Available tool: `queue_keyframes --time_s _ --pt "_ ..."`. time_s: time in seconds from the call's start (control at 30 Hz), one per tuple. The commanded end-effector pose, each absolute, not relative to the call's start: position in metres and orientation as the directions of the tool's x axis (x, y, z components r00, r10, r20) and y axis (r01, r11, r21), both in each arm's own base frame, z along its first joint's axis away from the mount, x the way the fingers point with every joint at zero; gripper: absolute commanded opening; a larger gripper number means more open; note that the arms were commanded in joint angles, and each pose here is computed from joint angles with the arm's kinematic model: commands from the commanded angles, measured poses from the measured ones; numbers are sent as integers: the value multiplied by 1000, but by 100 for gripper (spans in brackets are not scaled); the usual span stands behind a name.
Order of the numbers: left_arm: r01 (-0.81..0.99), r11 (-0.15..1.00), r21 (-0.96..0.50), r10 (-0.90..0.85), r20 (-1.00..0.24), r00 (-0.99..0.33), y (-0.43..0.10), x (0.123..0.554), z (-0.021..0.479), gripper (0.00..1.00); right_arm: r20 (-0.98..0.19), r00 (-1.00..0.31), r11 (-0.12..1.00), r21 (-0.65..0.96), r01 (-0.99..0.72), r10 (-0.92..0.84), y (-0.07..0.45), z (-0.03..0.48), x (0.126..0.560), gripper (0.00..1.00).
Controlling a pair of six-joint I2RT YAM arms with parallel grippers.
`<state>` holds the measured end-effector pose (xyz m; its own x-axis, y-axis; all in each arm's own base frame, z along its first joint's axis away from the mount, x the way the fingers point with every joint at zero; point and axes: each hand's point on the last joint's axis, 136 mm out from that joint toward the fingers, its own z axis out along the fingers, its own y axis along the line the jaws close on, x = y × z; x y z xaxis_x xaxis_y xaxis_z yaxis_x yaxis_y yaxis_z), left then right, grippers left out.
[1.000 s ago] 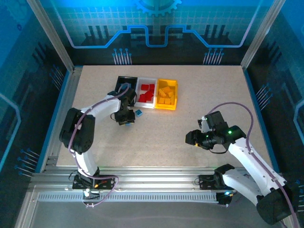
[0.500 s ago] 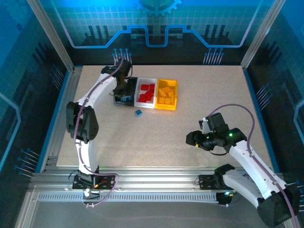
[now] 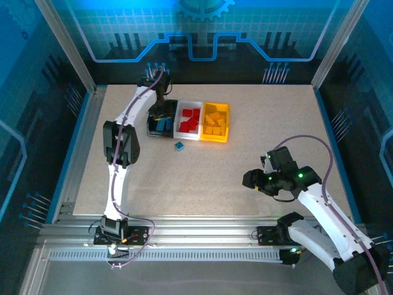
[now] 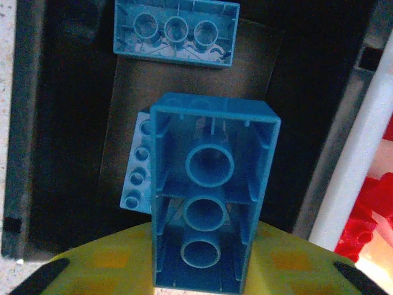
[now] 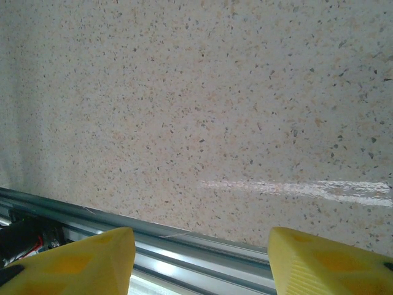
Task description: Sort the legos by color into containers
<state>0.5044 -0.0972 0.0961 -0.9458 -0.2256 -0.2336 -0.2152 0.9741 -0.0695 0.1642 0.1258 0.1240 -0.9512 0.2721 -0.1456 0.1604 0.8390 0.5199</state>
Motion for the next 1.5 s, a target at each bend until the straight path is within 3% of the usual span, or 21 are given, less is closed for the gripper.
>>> queue_keyframes --time_s 0.0,0.23,0.47,0.6,0.8,1.1,1.47 --pt "-207 976 -71 -217 -201 -955 -97 502 92 42 -137 -952 846 506 170 274 126 128 163 61" --pt "-213 974 -81 -226 -216 -950 -94 488 104 67 -131 -961 843 519 144 244 134 124 171 64" --pt "-222 969 -107 -243 -251 -937 -112 437 126 74 -136 -975 841 535 77 175 146 123 184 66" --pt "-288 945 -154 -317 -220 -923 -143 391 113 80 -145 -981 842 539 31 129 151 123 188 67" --pt "-403 886 -231 -443 -165 -881 -177 358 87 81 -156 -984 835 550 -13 88 154 121 186 69" --pt "-438 894 -91 -447 -181 -876 -180 371 64 76 -162 -985 837 546 -34 66 146 123 173 69" --pt "-475 880 -20 -469 -201 -860 -171 376 40 71 -159 -985 843 538 -30 66 137 124 169 69"
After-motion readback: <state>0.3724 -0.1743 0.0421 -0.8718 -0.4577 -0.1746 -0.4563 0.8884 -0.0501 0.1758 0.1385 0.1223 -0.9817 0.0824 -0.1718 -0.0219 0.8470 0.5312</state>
